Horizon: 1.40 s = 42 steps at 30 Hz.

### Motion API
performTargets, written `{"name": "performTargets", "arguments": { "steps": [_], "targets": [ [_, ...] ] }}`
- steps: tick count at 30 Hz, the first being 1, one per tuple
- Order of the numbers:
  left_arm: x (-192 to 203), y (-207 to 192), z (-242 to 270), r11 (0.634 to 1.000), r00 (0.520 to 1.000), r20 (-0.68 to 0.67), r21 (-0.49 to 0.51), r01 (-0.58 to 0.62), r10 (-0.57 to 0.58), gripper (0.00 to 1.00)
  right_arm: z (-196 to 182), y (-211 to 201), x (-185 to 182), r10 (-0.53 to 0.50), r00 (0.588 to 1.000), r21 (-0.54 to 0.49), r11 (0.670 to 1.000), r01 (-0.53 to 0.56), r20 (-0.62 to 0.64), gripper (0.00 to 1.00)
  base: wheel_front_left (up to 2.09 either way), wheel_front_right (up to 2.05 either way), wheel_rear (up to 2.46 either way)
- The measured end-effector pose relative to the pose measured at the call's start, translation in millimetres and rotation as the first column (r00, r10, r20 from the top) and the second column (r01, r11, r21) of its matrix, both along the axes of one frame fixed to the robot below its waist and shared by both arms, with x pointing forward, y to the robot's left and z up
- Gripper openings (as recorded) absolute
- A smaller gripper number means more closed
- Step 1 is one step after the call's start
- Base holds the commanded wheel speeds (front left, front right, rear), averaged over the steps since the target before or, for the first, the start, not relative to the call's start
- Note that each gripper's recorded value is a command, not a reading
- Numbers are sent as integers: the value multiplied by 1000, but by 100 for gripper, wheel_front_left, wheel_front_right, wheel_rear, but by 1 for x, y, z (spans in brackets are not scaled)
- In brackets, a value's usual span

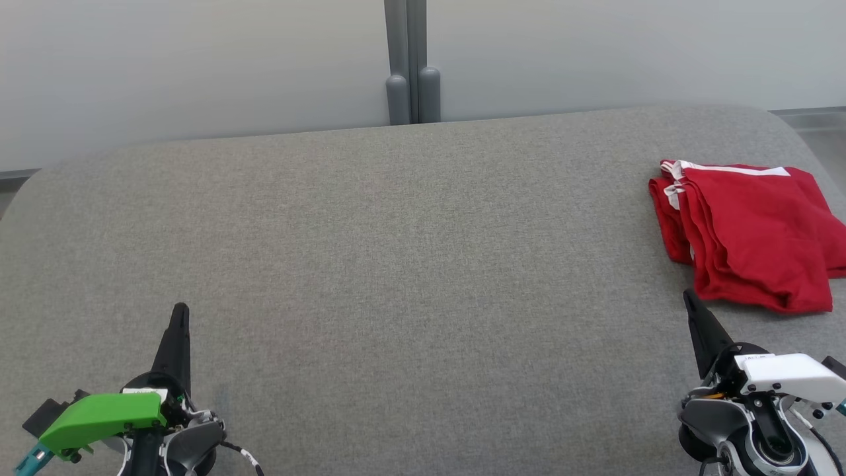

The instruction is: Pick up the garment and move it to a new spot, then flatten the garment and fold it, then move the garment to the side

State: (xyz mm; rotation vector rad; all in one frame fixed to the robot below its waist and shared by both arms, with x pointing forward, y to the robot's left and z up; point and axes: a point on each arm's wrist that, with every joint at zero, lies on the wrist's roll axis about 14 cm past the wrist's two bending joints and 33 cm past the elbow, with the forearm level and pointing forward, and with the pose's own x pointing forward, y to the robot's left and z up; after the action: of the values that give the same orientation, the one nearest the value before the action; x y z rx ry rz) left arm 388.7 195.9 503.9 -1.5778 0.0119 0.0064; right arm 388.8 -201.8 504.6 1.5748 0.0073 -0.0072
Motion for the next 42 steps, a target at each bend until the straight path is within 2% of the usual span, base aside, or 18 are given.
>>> {"name": "performTargets", "arguments": {
  "steps": [42],
  "targets": [
    [0,0,0,1000,1000,0,0,0,0,0,0,0,0,0,1000,0,1000,0,0,0,0,0,0]
  ]
}}
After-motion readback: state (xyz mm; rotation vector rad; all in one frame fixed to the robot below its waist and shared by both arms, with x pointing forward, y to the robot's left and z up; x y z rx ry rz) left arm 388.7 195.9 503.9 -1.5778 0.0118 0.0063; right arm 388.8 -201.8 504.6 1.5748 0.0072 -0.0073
